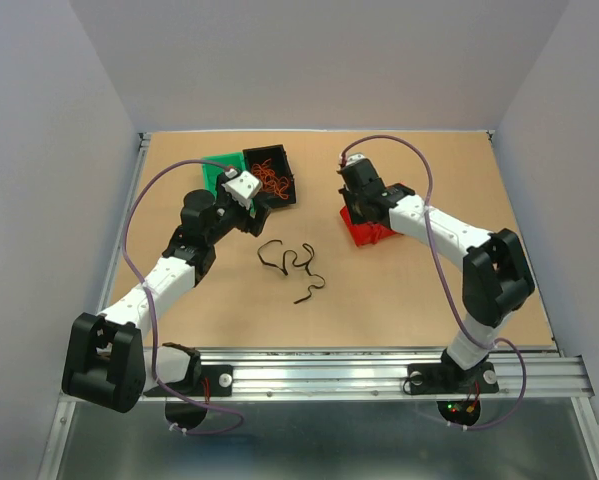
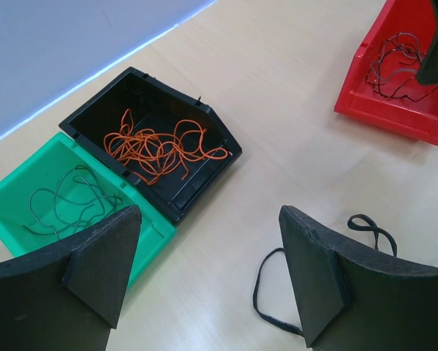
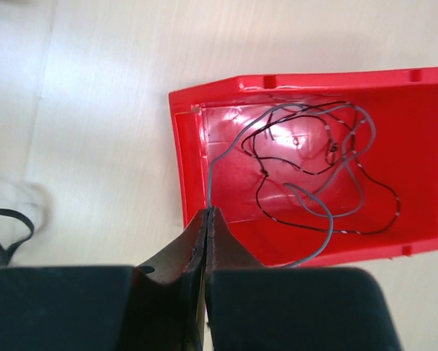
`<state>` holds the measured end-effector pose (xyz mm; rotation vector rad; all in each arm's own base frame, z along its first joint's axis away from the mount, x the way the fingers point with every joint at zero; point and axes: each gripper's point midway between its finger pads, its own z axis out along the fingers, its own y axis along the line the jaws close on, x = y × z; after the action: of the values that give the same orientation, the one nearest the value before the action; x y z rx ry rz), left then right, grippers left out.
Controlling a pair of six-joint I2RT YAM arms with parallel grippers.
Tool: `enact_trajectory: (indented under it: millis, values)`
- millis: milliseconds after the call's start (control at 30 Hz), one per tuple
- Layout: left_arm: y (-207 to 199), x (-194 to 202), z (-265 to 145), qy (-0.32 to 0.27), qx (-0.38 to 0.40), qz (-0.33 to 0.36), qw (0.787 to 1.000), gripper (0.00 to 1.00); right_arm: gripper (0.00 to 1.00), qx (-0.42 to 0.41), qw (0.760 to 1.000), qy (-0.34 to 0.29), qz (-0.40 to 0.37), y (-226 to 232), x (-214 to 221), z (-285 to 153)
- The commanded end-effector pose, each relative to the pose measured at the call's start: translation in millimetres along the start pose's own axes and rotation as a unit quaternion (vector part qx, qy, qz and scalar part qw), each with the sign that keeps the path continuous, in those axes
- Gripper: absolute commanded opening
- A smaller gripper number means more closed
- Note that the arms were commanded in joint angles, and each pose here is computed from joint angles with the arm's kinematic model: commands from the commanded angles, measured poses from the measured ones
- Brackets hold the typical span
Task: Untangle the cables
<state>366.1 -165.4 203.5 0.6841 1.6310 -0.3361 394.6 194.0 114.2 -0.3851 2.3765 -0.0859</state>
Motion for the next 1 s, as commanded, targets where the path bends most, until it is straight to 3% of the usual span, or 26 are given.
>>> enact_trajectory:
  millis: [0,200,433,533,700,733,900,967]
  values:
    - [1,-34,1,-0.044,0.008,0.026,0.999,0.88,0.01,0.008,0.991,-0.118,0.067,-18,-75,-52]
    - [-8,-33,2,-0.042,0.022,0.035,0.998,0.88,0.0,-0.077,0.96,-0.249,0.104,-19,-154,-153]
    - [-27,-38,-4,-0.059,0.068,0.048,0.995,0.89,0.01,-0.25,0.884,-0.384,0.093,6,-226,-290]
    - [-35,-43,-11,-0.072,0.085,0.051,0.993,0.91,0.0,-0.312,0.856,-0.402,0.087,21,-236,-320]
    - [-17,-65,-35,-0.124,0.038,0.027,0.991,0.94,0.01,-0.369,0.842,-0.386,0.076,49,-231,-318]
    - [25,-77,-47,-0.143,-0.051,-0.006,0.988,0.95,0.0,-0.392,0.841,-0.368,0.066,72,-222,-301]
    - [92,-74,-67,-0.144,-0.187,-0.061,0.97,0.94,0.01,-0.388,0.851,-0.349,0.063,98,-223,-266]
    - [113,-73,-75,-0.148,-0.23,-0.094,0.957,0.89,0.01,-0.392,0.848,-0.351,0.062,112,-228,-264]
